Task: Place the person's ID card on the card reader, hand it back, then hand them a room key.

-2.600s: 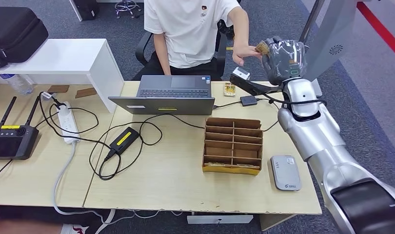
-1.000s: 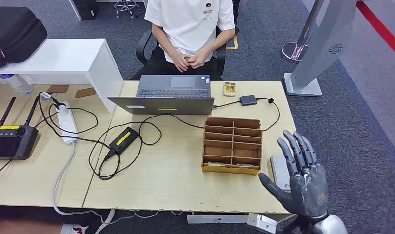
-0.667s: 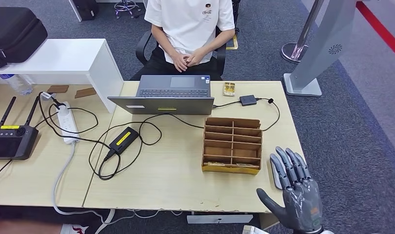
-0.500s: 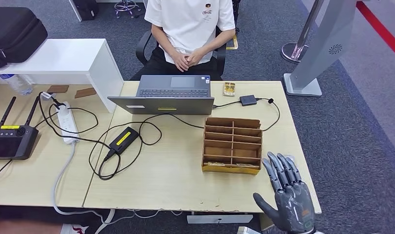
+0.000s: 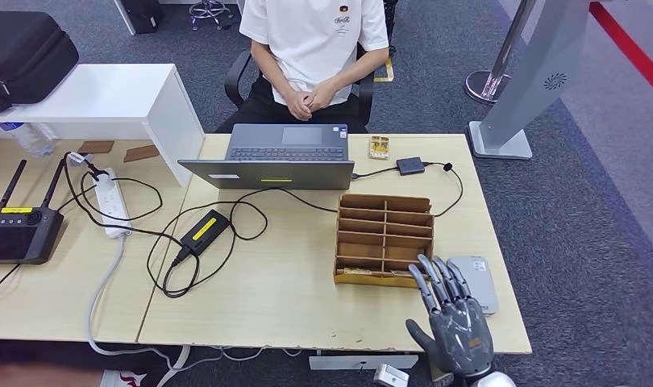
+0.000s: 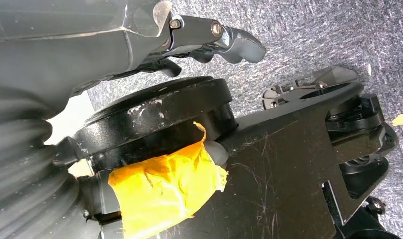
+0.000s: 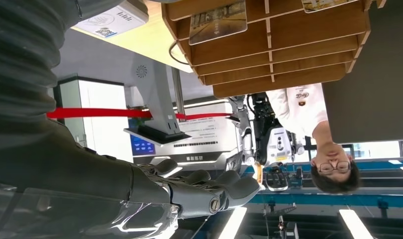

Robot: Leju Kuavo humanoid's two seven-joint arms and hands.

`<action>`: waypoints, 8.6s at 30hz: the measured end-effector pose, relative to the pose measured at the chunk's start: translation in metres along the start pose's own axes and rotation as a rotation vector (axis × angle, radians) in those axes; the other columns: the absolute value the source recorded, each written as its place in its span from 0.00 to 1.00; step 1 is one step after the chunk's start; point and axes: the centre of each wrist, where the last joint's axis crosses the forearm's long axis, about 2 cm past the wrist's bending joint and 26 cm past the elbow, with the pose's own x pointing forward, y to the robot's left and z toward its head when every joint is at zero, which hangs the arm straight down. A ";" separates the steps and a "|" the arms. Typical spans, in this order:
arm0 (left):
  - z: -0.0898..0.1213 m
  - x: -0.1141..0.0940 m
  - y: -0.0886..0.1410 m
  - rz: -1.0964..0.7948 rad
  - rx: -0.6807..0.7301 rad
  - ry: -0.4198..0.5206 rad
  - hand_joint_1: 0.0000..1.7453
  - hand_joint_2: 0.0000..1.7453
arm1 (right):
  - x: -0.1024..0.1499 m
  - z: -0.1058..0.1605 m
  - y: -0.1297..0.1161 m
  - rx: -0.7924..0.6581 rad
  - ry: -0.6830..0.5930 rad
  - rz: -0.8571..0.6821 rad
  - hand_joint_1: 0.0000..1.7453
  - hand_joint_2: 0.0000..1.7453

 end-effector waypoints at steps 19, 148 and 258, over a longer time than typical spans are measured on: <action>0.000 0.003 0.000 -0.047 -0.002 0.001 0.00 1.00 | -0.007 -0.022 0.022 0.031 0.033 0.048 0.00 1.00; 0.000 -0.001 0.004 -0.147 0.060 -0.187 0.00 1.00 | -0.023 -0.059 0.059 0.127 0.151 0.008 1.00 1.00; -0.002 -0.009 0.008 -0.028 0.009 -0.146 0.00 1.00 | -0.386 -0.037 -0.147 0.320 0.803 0.542 0.00 1.00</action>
